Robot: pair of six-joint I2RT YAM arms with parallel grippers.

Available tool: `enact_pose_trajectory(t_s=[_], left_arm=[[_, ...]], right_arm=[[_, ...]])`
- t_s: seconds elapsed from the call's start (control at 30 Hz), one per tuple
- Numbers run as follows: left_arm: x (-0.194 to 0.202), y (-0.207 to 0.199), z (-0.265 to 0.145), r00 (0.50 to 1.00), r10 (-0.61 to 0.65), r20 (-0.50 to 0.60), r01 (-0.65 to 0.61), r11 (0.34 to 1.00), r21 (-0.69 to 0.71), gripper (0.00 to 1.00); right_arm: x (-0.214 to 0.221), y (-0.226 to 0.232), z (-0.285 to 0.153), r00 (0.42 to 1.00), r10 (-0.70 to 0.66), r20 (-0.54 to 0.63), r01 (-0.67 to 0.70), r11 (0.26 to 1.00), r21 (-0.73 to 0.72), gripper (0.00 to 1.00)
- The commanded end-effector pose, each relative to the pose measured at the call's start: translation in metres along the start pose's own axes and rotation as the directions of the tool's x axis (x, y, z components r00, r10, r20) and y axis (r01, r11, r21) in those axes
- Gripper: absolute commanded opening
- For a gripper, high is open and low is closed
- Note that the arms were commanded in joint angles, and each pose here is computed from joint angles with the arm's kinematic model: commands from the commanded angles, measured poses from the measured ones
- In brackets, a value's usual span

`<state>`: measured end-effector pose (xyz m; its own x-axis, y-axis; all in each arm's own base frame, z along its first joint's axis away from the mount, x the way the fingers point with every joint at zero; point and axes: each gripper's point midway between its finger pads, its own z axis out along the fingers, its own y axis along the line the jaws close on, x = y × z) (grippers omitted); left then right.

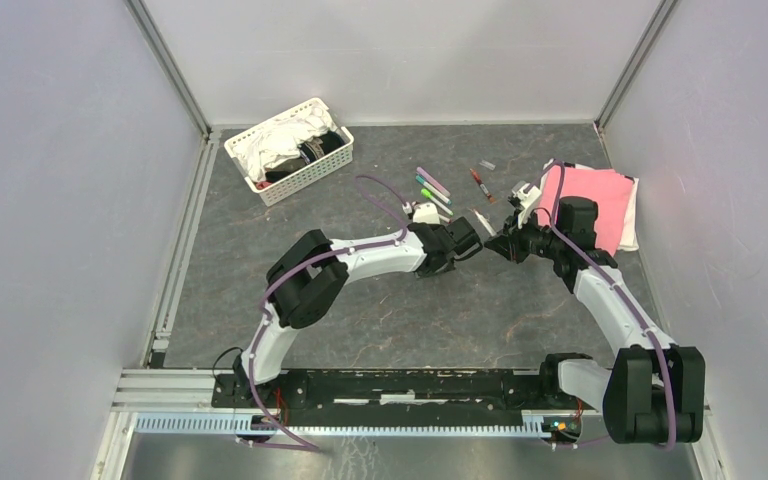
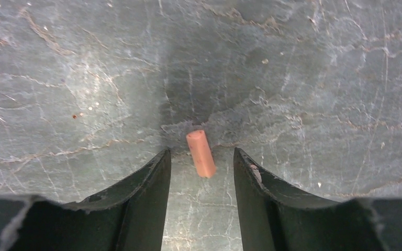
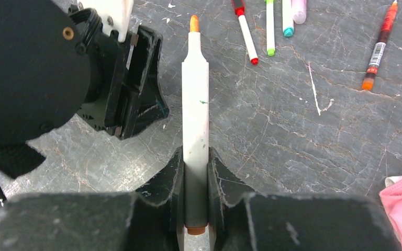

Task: Insert the pens into the pen caps
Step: Insert the pen cap onto the pen.

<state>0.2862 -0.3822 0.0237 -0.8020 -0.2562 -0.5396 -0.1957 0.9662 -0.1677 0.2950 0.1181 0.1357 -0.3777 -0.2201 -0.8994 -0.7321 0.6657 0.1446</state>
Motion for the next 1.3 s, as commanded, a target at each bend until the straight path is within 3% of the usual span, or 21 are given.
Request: enact_pose_trajectory(t_s=[0.0,0.4,0.57,0.7,0.93,1.27], left_arm=[[-0.011,0.015,0.013,0.998,-0.056,0.023,0.057,0.996,-0.073,0.51],[0.008,0.023,0.020,0.998,0.003,-0.063,-0.011,0.992,-0.126,0.31],[0.015,0.027,0.015,0.996,0.008,-0.085,-0.020,0.990,-0.139,0.32],[0.021,0.032,0.010,0.995,-0.026,-0.097,0.009,0.986,-0.169,0.38],[0.030,0.029,0.015,0.989,-0.075,-0.125,0.051,0.981,-0.187,0.37],[0.033,0.041,0.017,0.991,-0.035,-0.131,0.003,0.972,-0.235,0.17]], right_arm=[[-0.013,-0.002,0.000,0.999,-0.009,0.031,0.009,1.000,-0.005,0.00],[-0.010,-0.012,-0.003,1.000,0.010,0.028,-0.010,1.000,0.023,0.00],[-0.009,-0.012,-0.003,1.000,0.013,0.026,-0.013,1.000,0.023,0.00],[-0.010,-0.012,-0.003,1.000,0.013,0.028,-0.014,1.000,0.021,0.00],[-0.011,-0.012,-0.004,0.999,0.011,0.034,-0.012,1.000,0.021,0.00],[-0.012,-0.011,-0.005,0.999,0.016,0.038,-0.016,1.000,0.020,0.00]])
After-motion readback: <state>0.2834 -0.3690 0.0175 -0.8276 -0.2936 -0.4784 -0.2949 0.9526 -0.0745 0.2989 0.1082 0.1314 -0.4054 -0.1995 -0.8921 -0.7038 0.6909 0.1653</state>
